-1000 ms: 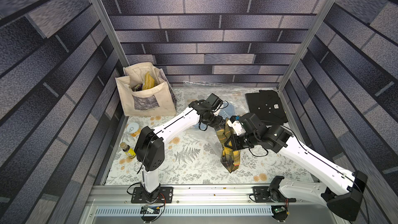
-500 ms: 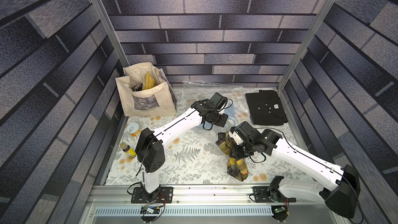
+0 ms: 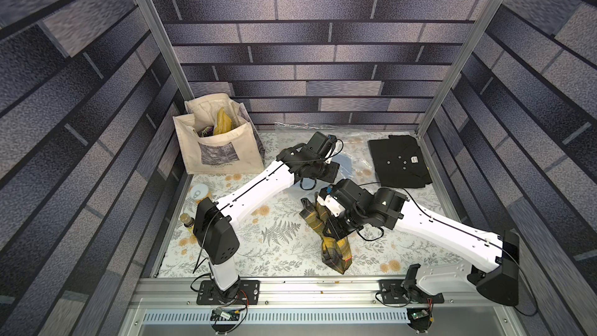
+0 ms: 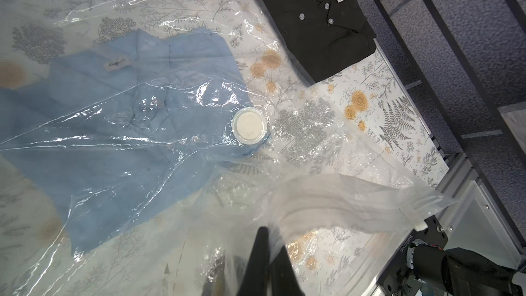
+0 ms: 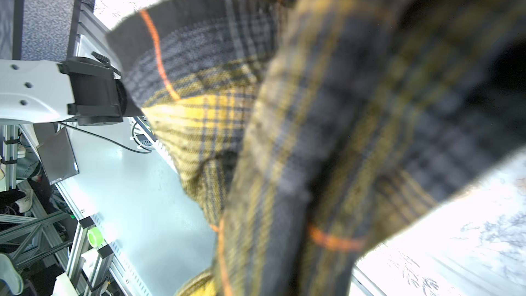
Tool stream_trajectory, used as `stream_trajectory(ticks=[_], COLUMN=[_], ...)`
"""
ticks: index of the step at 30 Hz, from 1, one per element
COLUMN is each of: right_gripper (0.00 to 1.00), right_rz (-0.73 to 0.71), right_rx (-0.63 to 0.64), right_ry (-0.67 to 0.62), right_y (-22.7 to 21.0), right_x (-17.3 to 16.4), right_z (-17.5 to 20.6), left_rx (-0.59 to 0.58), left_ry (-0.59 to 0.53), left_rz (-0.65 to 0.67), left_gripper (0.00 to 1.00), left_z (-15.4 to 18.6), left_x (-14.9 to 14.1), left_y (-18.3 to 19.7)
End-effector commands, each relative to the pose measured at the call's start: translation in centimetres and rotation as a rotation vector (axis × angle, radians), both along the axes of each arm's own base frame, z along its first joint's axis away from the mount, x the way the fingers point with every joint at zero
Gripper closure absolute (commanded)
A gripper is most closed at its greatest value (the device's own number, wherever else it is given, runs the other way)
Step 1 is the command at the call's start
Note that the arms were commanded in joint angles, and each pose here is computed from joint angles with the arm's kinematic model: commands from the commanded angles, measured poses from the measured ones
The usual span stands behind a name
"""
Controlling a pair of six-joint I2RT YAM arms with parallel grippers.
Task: Place the folded shirt into the vacuum bag
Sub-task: Place the shirt in the vacuum bag.
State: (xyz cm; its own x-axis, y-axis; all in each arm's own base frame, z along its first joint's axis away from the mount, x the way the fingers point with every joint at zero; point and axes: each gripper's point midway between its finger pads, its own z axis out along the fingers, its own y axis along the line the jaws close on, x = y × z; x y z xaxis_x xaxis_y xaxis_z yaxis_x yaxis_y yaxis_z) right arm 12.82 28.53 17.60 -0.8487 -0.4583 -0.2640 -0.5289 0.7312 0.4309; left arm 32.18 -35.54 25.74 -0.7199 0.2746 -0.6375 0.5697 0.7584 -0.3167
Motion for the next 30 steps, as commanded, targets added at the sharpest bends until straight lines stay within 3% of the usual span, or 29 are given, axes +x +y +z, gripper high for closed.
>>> stream_trajectory(ticks=[1, 6, 9, 16, 23, 27, 30], right_gripper=[1.0, 1.0, 1.0, 1.0, 1.0, 1.0, 1.0], right_rz=[-0.067, -0.172, -0.21, -0.259, -0.285, -0.327, -0.338], right_rx=[0.049, -0.016, -0.028, 0.037, 0.089, 0.026, -0.051], right_ry=[0.029, 0.103, 0.094, -0.009, -0.104, -0.171, -0.12], right_y=[-0.6, -3.4, -4.0, -3.5, -1.7, -2.7, -3.7], right_x=[0.7, 0.8, 1.3, 4.2, 8.4, 10.3, 10.0], right_z=[-0.8, -5.0, -5.3, -0.9, 2.1, -0.5, -5.2], left_rx=[-0.107, -0.175, -0.172, -0.125, -0.126, -0.129, -0.147], left_ry=[-0.061, -0.076, -0.09, -0.065, -0.088, -0.1, -0.106], left_rz=[0.011, -0.017, -0.046, -0.074, -0.093, -0.079, -0.079], left_gripper=[0.96, 0.96, 0.96, 0.96, 0.96, 0.96, 0.96], left_z=[4.2, 5.5, 5.8, 3.7, 4.0, 4.2, 4.6], left_x=[-0.8, -2.4, -3.5, -4.9, -6.2, -6.2, -6.3], left_y=[0.5, -0.1, -0.6, -0.9, -1.5, -0.9, -0.8])
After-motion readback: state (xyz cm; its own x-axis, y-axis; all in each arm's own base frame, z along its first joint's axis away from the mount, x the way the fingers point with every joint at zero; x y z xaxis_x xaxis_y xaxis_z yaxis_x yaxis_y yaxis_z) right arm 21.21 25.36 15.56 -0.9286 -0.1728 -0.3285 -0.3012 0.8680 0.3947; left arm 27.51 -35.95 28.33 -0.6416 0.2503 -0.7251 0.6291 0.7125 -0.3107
